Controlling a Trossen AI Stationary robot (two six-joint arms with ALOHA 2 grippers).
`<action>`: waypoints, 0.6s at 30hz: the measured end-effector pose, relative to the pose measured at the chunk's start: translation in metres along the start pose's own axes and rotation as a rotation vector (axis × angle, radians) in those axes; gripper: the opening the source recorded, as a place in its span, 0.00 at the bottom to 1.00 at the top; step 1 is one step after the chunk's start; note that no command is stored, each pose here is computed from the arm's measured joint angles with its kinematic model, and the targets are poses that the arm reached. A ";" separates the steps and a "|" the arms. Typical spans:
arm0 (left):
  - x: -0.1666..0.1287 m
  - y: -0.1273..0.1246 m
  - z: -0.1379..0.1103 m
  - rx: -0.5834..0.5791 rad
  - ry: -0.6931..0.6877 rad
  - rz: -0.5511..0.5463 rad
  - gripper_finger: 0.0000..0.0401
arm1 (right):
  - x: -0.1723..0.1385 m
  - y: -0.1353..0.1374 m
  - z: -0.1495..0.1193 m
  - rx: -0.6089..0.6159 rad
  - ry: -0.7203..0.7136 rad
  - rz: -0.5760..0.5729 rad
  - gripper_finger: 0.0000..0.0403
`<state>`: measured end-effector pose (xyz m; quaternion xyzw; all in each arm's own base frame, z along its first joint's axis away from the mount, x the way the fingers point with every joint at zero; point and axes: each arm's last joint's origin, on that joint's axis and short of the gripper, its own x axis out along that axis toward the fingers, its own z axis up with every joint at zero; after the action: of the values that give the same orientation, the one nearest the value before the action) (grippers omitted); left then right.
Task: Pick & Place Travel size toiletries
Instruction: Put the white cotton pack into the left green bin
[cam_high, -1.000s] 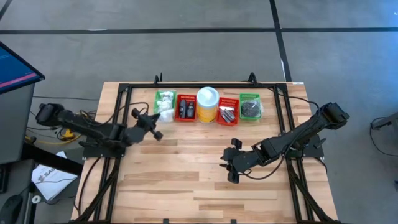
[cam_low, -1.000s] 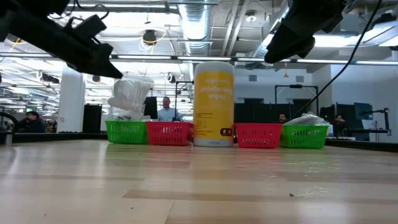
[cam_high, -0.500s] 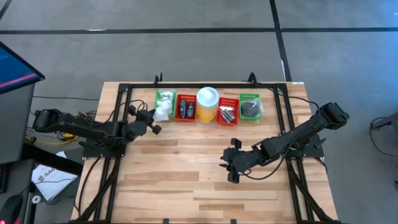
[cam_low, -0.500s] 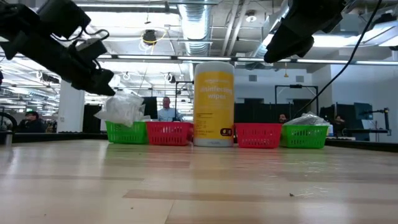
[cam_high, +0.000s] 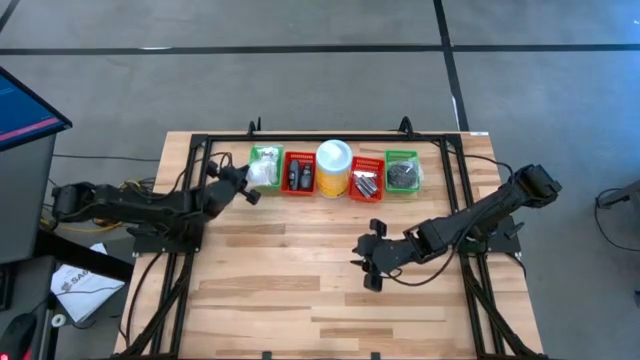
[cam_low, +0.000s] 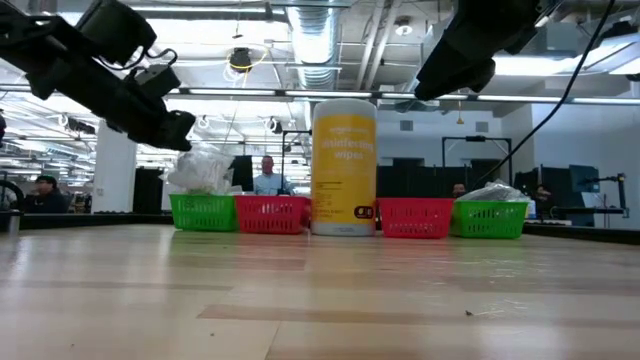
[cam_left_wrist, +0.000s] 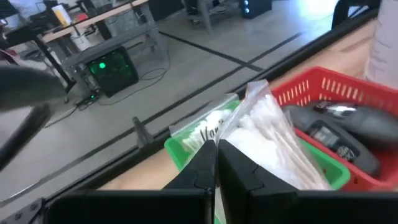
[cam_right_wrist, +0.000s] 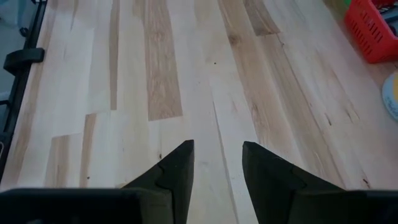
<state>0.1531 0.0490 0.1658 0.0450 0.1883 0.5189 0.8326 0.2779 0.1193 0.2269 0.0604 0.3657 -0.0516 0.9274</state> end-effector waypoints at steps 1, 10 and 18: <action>0.002 0.001 0.000 -0.006 0.004 -0.003 0.00 | 0.000 -0.001 0.000 0.001 0.000 -0.002 0.32; 0.024 -0.005 -0.002 0.042 0.004 0.012 0.00 | 0.000 -0.001 0.001 -0.004 0.001 -0.004 0.32; 0.038 -0.006 -0.004 0.035 0.003 0.061 0.00 | 0.001 -0.001 0.001 -0.004 0.001 -0.005 0.32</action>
<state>0.1713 0.0790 0.1504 0.0648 0.1971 0.5409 0.8151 0.2784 0.1178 0.2268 0.0575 0.3663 -0.0529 0.9272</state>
